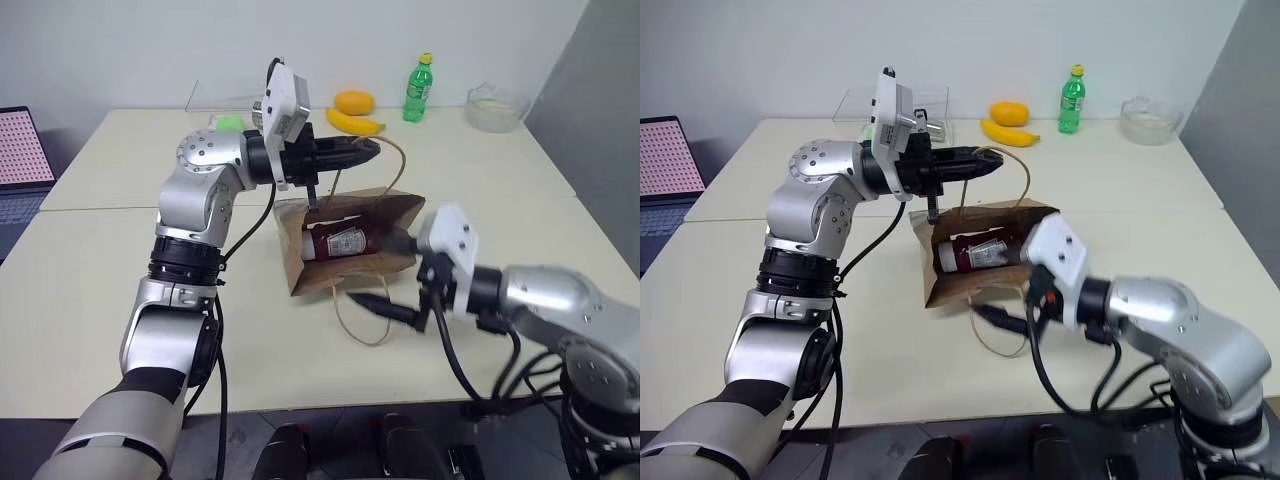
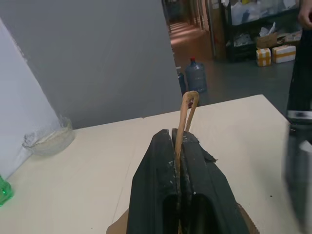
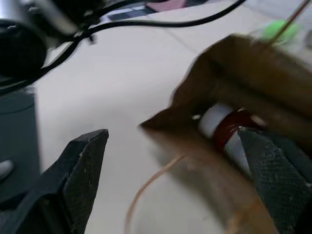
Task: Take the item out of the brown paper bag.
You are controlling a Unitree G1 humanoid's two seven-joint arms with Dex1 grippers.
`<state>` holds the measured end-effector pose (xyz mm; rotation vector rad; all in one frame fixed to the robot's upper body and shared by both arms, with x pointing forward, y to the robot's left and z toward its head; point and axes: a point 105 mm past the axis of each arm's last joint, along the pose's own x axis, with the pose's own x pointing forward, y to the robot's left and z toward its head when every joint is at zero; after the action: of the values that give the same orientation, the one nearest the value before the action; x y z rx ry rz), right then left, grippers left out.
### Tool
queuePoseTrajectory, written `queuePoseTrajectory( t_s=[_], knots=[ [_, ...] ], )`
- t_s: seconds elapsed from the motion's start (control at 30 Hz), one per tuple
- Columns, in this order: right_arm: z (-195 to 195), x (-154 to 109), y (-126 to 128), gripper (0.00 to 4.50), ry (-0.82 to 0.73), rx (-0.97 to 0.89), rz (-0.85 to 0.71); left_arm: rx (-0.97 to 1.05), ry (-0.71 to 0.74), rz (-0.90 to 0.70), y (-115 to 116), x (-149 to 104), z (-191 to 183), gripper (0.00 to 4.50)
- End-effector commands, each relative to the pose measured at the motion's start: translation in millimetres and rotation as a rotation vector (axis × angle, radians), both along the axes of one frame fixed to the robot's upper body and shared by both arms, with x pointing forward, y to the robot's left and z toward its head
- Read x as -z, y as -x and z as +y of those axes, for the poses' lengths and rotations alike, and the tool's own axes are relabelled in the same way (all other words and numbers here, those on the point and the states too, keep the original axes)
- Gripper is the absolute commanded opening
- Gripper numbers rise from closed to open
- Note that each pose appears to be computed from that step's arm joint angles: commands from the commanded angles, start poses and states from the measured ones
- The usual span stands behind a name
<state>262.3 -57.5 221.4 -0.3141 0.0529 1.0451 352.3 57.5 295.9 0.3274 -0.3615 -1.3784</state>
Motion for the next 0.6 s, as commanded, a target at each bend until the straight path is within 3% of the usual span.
queuePoseTrajectory(
  t_s=[0.03, 0.27, 0.6],
  knots=[
    [-0.2, 4.3, -31.2, 4.47, 0.102, 0.089, -0.068, 0.003, 0.044, -0.055, 5.1, -17.3, 2.9, 0.00],
    [8.2, 36.3, -75.8, 4.47, 0.335, 0.094, -0.138, 0.008, 0.053, -0.059, 5.1, -18.5, 1.0, 0.00],
    [37.9, 47.0, -85.8, 4.47, 0.595, -0.045, -0.356, -0.013, 0.074, -0.069, 0.8, -20.0, 1.5, 0.00]
  ],
)
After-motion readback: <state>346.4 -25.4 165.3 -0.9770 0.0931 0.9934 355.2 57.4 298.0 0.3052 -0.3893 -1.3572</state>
